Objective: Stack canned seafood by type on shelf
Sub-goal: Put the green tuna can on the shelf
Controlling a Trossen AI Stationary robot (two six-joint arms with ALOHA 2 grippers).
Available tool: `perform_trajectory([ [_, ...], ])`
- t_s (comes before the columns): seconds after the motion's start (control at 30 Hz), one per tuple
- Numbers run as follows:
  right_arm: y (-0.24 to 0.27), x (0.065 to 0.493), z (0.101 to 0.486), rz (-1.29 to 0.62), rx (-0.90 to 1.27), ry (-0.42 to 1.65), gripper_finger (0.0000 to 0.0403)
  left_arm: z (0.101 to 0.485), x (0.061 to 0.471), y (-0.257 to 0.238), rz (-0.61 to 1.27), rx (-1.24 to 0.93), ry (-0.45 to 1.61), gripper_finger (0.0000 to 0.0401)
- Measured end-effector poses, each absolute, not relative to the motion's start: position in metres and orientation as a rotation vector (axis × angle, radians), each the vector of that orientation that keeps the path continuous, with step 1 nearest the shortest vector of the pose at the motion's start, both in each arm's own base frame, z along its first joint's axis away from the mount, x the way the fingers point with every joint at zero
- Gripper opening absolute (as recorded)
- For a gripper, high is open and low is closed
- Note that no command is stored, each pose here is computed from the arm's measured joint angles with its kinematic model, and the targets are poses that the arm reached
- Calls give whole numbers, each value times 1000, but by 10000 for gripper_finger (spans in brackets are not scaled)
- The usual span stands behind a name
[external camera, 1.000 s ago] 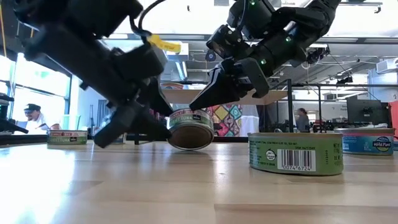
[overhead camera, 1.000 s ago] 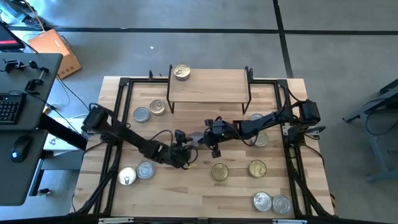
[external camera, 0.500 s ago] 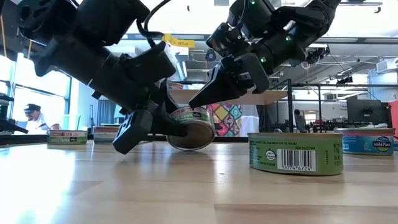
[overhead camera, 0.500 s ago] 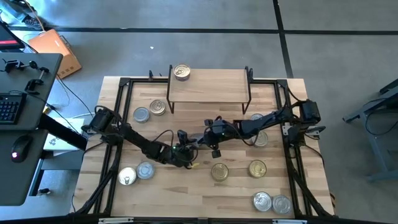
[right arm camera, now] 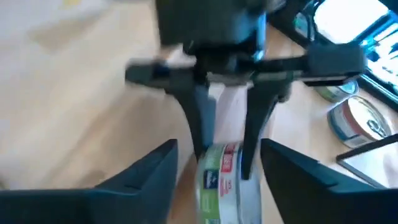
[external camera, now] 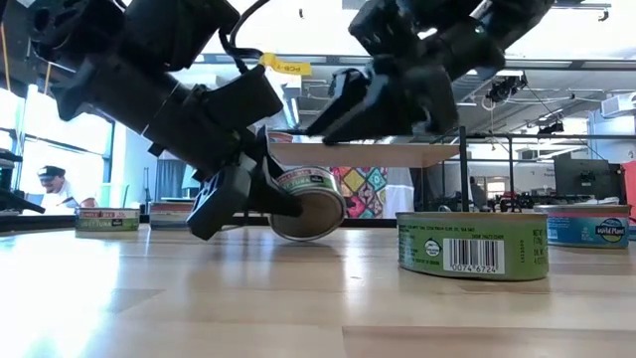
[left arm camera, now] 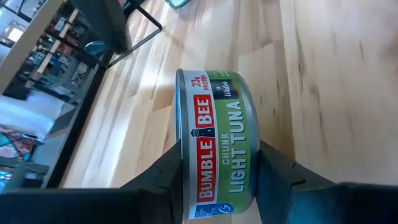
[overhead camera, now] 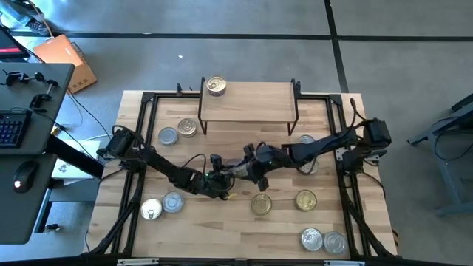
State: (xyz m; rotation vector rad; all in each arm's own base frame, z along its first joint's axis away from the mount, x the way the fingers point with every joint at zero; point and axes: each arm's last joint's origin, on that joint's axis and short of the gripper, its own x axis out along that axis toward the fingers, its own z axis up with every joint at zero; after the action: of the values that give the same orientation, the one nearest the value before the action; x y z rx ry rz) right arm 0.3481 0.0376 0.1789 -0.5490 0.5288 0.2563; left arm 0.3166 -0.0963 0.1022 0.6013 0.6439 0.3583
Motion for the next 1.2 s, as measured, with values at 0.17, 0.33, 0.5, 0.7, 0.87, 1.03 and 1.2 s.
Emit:
perform_trajectory([
  [0.17,46,350,164,146,-638,598,247,106,318,-93,342,560,635,118],
  [0.33,47,353,147,100,-667,649,247,107,319,-92,338,561,635,118],
  [0.5,47,354,142,102,-665,658,221,107,319,-92,343,552,628,143],
  [0.7,46,355,143,89,-630,657,122,109,320,-93,344,557,604,196],
  [0.87,46,354,142,61,-593,666,116,116,313,-105,339,631,609,210],
  [1.03,52,351,144,36,-567,683,116,138,290,-123,398,670,616,212],
  [1.2,65,342,170,31,-580,617,116,162,262,-136,467,620,584,213],
])
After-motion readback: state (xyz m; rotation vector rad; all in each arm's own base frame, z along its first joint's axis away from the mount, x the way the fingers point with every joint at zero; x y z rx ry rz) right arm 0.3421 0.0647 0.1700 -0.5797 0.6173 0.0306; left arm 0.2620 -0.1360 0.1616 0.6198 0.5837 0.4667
